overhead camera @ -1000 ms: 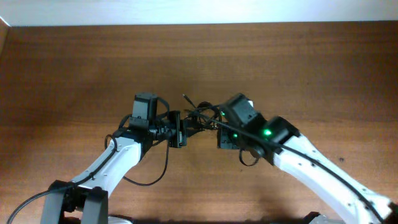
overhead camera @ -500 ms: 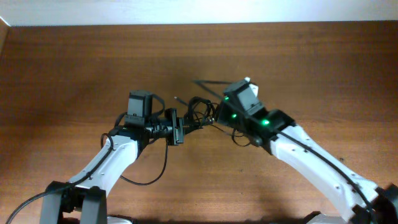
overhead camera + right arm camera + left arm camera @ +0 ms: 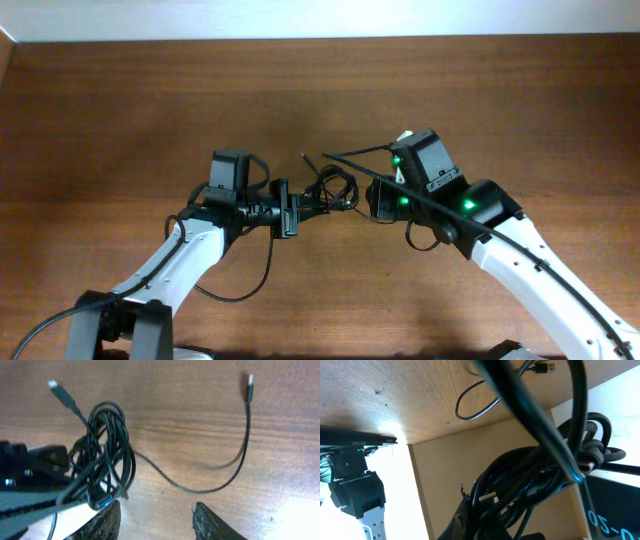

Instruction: Untangle cables

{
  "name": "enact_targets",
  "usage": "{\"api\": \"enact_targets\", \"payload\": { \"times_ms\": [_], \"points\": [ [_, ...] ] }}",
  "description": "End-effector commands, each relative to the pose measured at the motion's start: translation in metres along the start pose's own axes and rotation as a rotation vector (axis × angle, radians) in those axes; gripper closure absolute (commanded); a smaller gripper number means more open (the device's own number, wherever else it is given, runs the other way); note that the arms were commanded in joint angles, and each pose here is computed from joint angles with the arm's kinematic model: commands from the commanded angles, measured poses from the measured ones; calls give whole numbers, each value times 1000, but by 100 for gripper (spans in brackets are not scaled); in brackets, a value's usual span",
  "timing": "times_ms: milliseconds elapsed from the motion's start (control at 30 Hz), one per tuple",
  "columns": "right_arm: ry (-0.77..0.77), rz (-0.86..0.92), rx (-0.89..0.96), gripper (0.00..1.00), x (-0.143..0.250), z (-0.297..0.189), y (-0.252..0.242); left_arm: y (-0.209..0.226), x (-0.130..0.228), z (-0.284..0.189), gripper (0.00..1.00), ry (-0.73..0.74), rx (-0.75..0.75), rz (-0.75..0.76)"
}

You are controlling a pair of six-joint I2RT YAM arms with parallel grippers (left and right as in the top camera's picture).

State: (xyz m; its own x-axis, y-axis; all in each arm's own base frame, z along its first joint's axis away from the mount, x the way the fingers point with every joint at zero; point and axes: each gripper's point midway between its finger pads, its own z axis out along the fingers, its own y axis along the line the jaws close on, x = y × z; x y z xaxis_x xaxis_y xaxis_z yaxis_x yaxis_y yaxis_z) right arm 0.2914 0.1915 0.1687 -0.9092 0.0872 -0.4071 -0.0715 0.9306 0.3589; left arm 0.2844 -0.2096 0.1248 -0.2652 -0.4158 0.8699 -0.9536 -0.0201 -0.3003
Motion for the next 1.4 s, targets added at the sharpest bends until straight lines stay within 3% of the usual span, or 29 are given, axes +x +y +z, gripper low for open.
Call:
{"api": "enact_targets", "payload": {
  "times_ms": [0, 133, 200, 333, 400, 533, 633, 700, 800, 867, 900, 933, 1033, 1067, 1100, 1133, 1167, 1233, 1300, 1367],
  "points": [
    [47, -12, -35, 52, 7, 5, 5, -1, -1, -2, 100, -8, 10, 14],
    [124, -50, -61, 52, 28, 18, 19, -1, -1, -2, 100, -7, 10, 14],
    [109, -68, 26, 52, 29, 30, 8, -1, -1, -2, 100, -7, 10, 15],
    [-2, -74, 97, 56, 1, 69, 1, 0, 1, -2, 100, 4, 5, 15],
    [-111, -75, 44, 55, -25, 68, 16, 0, 2, -2, 100, 11, 2, 15],
    [-149, -67, 4, 55, -37, 67, 22, 0, 2, -2, 100, 12, 2, 43],
    [-91, -75, -204, 55, -33, 63, 56, 0, 2, -2, 100, 11, 3, 72],
    [-139, -82, -203, 55, -44, 67, 57, 2, 14, -2, 100, 79, -14, 94],
    [-96, -159, -261, 57, -35, 79, 67, -7, 23, -3, 100, 111, 14, 182],
    [-66, -335, -354, 59, -24, 75, 82, -7, 24, -3, 100, 117, 12, 185],
    [-57, -451, -400, 56, -17, 73, 88, -7, 24, -3, 100, 119, 12, 185],
    [-47, -519, -416, 40, -11, 72, 89, -7, 24, -3, 100, 119, 12, 188],
    [-23, -676, -516, 30, 4, 65, 98, -9, 19, -3, 100, 89, 30, 294],
    [-17, -721, -599, 39, 11, 58, 109, -11, 17, -3, 100, 76, 36, 320],
    [-25, -724, -607, 70, 10, 57, 111, -11, 17, -3, 100, 75, 36, 320],
    [-44, -723, -555, 95, 4, 62, 105, -11, 17, -3, 100, 73, 37, 320],
    [-69, -719, -468, 96, -5, 68, 95, -13, 13, -2, 100, 46, 47, 319],
    [-213, -617, 61, 96, -58, 82, 20, -11, 17, -2, 100, 69, 36, 326],
    [-295, -503, 397, 96, -82, 66, -33, -7, 23, -2, 100, 109, 24, 372],
    [-263, -433, 523, 96, -81, 57, -68, -7, 23, -2, 100, 108, 28, 463]
  ]
}}
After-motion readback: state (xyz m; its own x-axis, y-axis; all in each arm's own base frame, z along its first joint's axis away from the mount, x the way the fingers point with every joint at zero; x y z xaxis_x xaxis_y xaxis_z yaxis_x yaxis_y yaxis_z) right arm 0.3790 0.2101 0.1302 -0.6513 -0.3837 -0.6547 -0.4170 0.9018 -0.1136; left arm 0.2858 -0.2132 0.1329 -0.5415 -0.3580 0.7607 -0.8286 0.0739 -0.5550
